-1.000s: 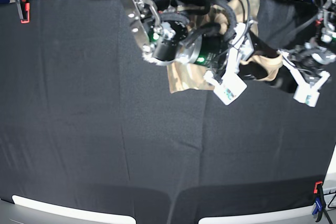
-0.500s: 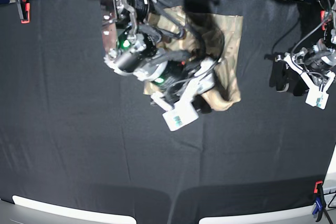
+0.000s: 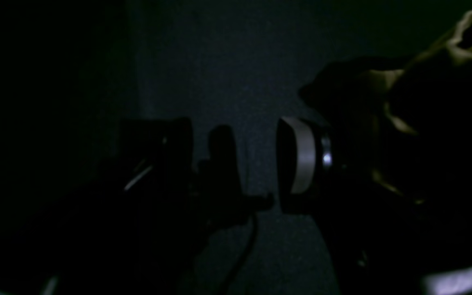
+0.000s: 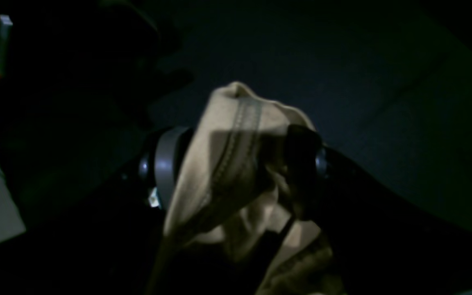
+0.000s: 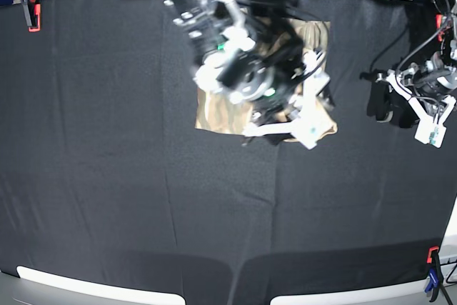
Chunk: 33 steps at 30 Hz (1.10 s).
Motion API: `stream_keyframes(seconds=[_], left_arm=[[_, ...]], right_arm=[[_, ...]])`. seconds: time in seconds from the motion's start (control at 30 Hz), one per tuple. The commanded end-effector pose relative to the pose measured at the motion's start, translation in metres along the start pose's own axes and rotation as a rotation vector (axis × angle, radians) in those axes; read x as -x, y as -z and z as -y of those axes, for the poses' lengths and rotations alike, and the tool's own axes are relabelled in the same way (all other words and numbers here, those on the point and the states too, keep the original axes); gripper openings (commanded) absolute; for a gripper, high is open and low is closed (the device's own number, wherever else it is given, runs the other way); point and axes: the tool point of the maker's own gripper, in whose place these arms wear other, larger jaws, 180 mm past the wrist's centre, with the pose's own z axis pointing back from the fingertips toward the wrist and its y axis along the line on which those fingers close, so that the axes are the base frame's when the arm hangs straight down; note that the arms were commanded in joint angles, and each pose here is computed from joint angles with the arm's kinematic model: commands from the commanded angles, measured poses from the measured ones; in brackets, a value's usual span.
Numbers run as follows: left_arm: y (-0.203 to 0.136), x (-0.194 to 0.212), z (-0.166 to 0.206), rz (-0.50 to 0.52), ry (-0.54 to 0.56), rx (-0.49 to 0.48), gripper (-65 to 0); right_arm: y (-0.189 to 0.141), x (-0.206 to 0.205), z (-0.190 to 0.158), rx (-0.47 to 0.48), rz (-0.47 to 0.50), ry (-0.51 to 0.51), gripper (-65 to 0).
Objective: Layout the t-shirt on the table in an organized manner, then fold the t-shirt properly
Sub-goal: 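Lift the shirt end with the right gripper and fold it over toward the left gripper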
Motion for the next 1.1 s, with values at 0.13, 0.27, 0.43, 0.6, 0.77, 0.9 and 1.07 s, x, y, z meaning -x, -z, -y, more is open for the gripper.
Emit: stream_keyframes(seconds=[0.13, 0.27, 0.43, 0.6, 0.77, 0.9, 1.07], left_arm=[[-0.004, -0.013, -0.002, 0.037, 0.022, -0.002, -34.5], [-0.004, -0.014, -0.002, 0.039, 0.025, -0.004, -34.5], [-0.004, -0.019, -0.002, 0.064, 0.026, -0.004, -34.5], [-0.004, -0.020, -0.002, 0.068, 0.024, -0.002, -34.5], [-0.006, -0.019, 0.021, 0.063, -0.013, 0.126, -34.5], [-0.016, -0.006, 0.056, 0.010, -0.031, 0.296, -34.5], [-0.037, 0.018, 0.086, -0.025, -0.057, 0.395, -34.5]], right_arm=[[0.011, -0.027, -0.027, -0.147, 0.110, 0.036, -30.7], [0.004, -0.030, -0.054, -0.303, 0.126, 0.053, -30.7], [-0.008, -0.048, -0.061, -0.359, 0.197, 0.068, -30.7], [-0.034, -0.075, -0.045, -0.280, 0.283, 0.016, -30.7], [-0.054, -0.066, 0.009, -0.052, 0.267, 0.040, -30.7], [-0.069, -0.033, 0.059, 0.096, 0.207, 0.109, -30.7], [-0.099, 0.025, 0.111, 0.251, 0.097, 0.174, -30.7]])
